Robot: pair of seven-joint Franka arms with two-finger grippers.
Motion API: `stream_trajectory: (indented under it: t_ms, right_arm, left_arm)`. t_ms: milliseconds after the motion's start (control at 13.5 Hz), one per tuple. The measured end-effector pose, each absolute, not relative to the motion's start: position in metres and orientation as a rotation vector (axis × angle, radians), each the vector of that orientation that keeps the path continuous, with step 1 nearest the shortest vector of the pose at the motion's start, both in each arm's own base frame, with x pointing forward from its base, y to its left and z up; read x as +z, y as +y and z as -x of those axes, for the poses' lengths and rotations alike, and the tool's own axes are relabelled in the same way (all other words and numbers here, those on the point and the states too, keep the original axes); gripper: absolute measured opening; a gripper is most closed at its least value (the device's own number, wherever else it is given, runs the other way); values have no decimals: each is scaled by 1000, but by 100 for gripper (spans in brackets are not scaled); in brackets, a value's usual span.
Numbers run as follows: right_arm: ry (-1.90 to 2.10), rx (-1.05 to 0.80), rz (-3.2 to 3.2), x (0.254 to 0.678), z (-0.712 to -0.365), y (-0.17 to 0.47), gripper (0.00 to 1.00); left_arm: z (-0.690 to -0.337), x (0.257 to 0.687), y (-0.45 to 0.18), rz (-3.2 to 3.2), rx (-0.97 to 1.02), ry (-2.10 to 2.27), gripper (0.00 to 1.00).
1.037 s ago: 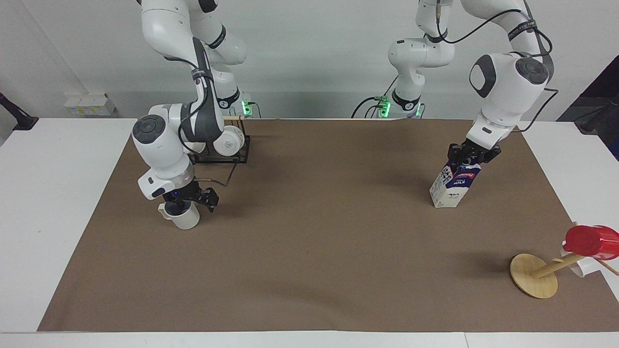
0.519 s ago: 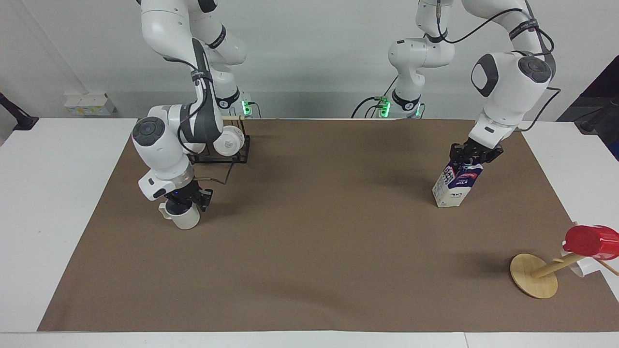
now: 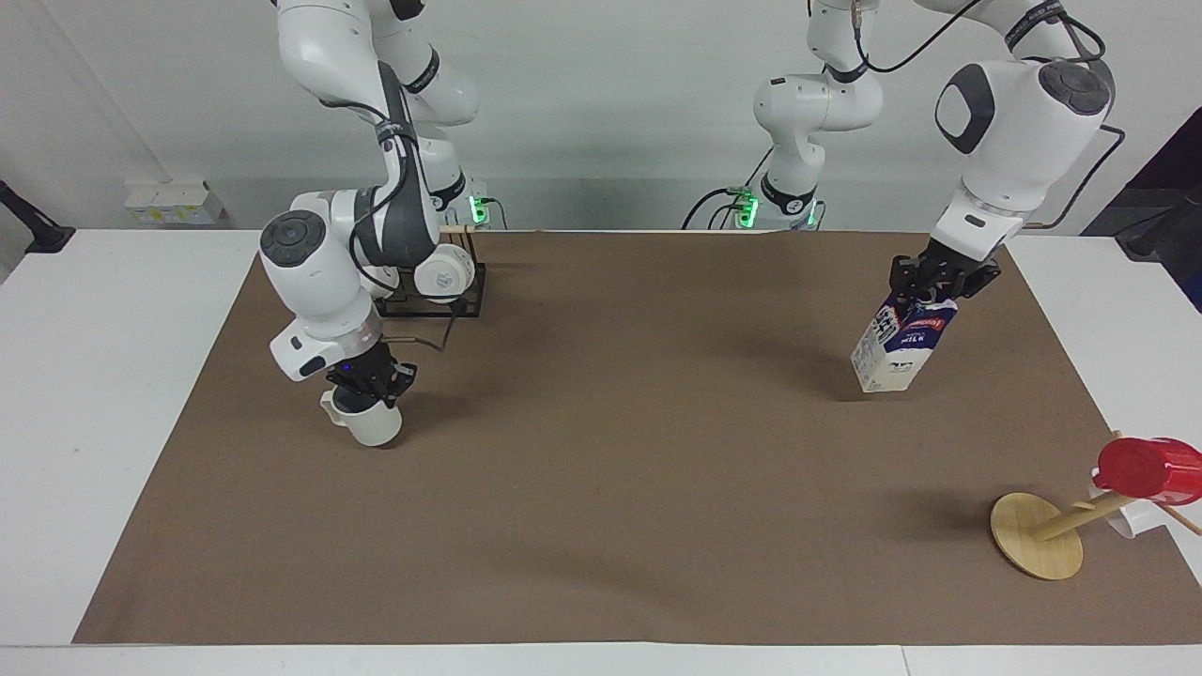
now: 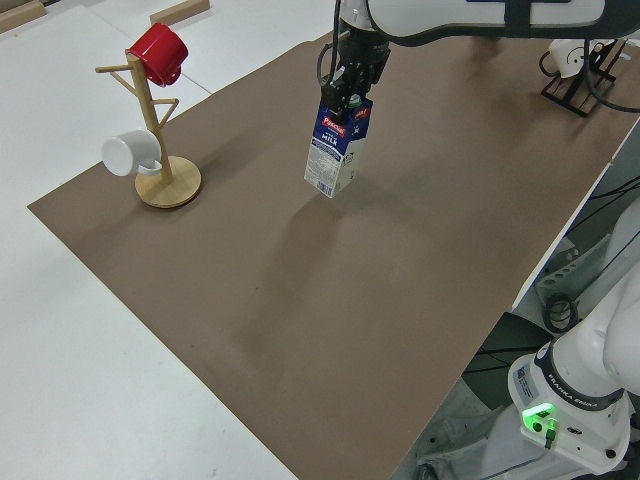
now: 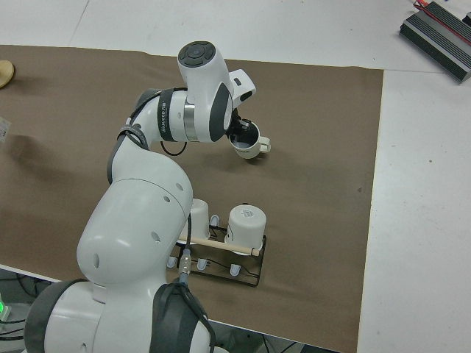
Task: Place cup and milk on table
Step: 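Carry the mug to mid-table with the right gripper while the left gripper brings the carton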
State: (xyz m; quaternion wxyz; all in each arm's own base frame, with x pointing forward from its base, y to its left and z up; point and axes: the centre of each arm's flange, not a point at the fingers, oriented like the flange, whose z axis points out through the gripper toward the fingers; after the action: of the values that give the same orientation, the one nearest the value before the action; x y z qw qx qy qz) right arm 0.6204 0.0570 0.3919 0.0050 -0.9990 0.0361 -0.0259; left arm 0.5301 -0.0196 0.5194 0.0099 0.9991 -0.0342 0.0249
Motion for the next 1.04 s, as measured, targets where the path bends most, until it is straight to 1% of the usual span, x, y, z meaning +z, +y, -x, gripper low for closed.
stream_trajectory:
  t_ms: [148, 444, 667, 815, 1037]
  right_arm:
    - [134, -124, 3115, 406, -620, 110, 5]
    - [171, -152, 3084, 417, -598, 224, 5]
    - [203, -138, 3069, 409, -587, 286, 5]
    - [194, -104, 3074, 393, -573, 324, 5]
    - [237, -76, 3077, 381, -560, 353, 5]
  left_arm:
    - [-530, 518, -23, -3119, 73, -106, 51]
    - [-531, 520, -35, -3119, 79, -55, 50]
    - [-536, 530, -75, -3103, 111, 43, 50]
    - [-538, 536, -107, -3075, 126, 104, 49]
    - [-540, 540, -138, -3058, 132, 157, 49]
